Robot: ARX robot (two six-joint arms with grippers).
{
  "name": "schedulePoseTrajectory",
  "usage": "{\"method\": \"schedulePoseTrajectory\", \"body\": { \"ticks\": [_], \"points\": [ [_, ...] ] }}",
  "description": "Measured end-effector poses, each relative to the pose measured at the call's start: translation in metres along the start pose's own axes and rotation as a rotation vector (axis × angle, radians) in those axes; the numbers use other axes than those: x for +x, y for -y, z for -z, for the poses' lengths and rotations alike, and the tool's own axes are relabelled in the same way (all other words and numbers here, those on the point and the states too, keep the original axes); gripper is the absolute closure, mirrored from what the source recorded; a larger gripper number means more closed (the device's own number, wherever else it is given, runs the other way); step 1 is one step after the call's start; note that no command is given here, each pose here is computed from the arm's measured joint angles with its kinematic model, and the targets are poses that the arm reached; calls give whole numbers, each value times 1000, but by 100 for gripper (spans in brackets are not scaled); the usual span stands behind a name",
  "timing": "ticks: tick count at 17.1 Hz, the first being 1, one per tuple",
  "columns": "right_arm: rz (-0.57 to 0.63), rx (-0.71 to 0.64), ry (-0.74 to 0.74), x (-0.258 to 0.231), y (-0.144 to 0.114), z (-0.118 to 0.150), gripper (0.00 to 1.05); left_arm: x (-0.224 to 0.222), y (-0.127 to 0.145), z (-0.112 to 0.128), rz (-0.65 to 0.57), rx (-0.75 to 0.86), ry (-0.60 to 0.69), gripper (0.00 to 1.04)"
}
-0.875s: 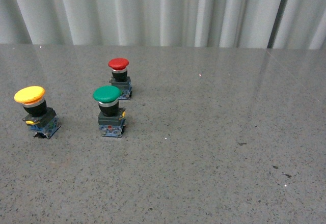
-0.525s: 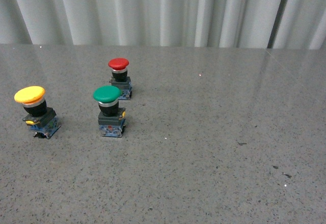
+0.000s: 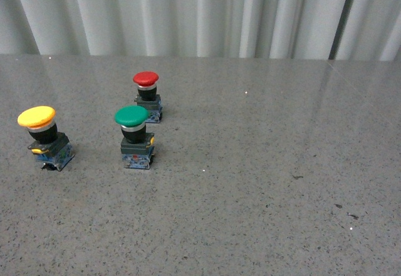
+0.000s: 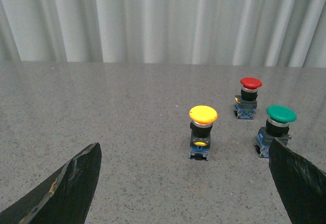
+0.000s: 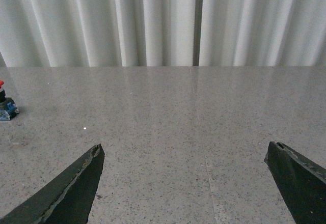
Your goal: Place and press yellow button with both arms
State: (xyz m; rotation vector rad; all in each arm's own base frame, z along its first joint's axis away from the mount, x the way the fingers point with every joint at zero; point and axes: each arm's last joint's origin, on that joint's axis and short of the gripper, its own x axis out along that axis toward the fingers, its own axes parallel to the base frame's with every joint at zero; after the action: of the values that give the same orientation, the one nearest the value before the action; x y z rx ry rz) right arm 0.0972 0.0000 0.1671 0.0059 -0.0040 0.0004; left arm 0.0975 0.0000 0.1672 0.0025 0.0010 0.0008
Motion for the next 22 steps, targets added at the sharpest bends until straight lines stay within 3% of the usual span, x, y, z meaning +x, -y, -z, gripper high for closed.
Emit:
{"method": "schedulePoseTrajectory", "body": {
  "ticks": [7,9,13,15,19,22],
  "points": [
    [0,0,0,0,0,0,6,0,0,0,0,0,0,7],
    [1,0,0,0,0,0,6,4,2,-1,-74,25,-138,7],
    [0,0,1,0,0,0,6,51,-1,-61,-60,84,0,7],
    [0,0,0,0,0,0,6,91,-4,-71,-23,91,-75,7],
    [0,0,0,0,0,0,6,168,-4,-60,33,103,-283,7],
    [0,0,0,0,0,0,6,194,8,-40,125,113,-389,7]
  ]
}}
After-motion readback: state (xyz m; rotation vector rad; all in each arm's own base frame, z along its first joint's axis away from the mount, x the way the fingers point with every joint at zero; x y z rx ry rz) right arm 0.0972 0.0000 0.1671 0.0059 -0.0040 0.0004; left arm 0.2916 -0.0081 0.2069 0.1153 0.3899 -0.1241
